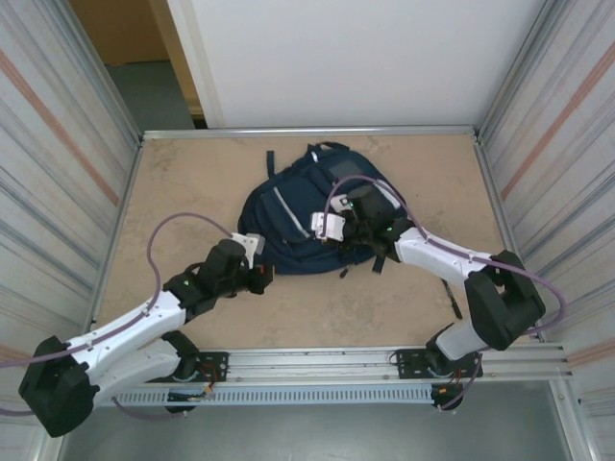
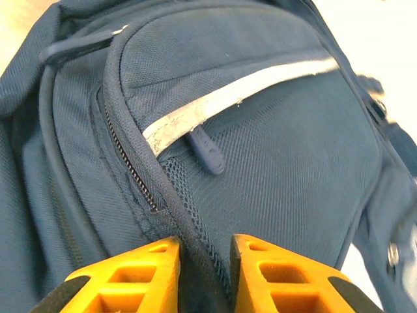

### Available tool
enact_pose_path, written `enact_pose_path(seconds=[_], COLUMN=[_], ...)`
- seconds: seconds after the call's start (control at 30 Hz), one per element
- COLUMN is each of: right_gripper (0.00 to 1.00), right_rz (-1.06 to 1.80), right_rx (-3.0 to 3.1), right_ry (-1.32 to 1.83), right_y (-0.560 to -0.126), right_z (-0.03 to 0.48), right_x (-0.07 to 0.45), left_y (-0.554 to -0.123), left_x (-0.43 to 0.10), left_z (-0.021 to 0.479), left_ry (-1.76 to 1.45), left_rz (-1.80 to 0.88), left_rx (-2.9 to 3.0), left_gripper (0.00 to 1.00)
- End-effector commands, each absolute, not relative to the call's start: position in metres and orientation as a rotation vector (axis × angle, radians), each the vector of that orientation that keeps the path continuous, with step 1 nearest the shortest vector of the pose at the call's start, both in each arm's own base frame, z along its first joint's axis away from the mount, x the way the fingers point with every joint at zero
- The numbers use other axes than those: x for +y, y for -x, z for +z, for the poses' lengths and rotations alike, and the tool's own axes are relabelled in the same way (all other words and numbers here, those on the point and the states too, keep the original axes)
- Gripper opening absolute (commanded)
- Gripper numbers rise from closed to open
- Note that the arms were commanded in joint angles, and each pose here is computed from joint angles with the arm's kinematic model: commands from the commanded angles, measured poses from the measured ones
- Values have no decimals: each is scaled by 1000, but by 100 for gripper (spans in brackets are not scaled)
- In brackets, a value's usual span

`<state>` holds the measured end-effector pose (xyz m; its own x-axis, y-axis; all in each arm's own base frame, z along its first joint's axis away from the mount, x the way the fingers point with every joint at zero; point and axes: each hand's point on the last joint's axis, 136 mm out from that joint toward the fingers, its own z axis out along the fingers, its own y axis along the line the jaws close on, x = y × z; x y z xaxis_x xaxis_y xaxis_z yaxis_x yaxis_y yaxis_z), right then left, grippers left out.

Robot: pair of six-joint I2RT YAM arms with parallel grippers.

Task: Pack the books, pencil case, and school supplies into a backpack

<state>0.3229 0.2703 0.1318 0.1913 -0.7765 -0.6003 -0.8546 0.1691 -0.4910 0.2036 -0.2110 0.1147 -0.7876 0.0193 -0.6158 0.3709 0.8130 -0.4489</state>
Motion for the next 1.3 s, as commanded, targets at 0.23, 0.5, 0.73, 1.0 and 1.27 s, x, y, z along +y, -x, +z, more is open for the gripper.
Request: enact_pose_path(seconds=[0.23,0.5,0.73,1.0,1.27], right_gripper=[39,56,54,56,56], right_rz=[237,330,453,387,249], right_rx=[1511,1730,2121,2351,1806], right_ry=[1506,1075,674,501,1414], right_y=[-288,-341,-385,-377,-337], right_z=[178,218,203,171,150], right_x=[264,269,275,238,248], left_y=[-217,-253,-262,-277,-299], left_x=[-204,-196,-222,-271,-281], left_z=[128,154,165,150,128], left_ry=[-214,-103,-115,-176,-72], left_rz=[-633,-774,-912,-913,-882], left_rx=[2367,2313,2322,2481,2566], left_gripper=[10,36,43,44,43])
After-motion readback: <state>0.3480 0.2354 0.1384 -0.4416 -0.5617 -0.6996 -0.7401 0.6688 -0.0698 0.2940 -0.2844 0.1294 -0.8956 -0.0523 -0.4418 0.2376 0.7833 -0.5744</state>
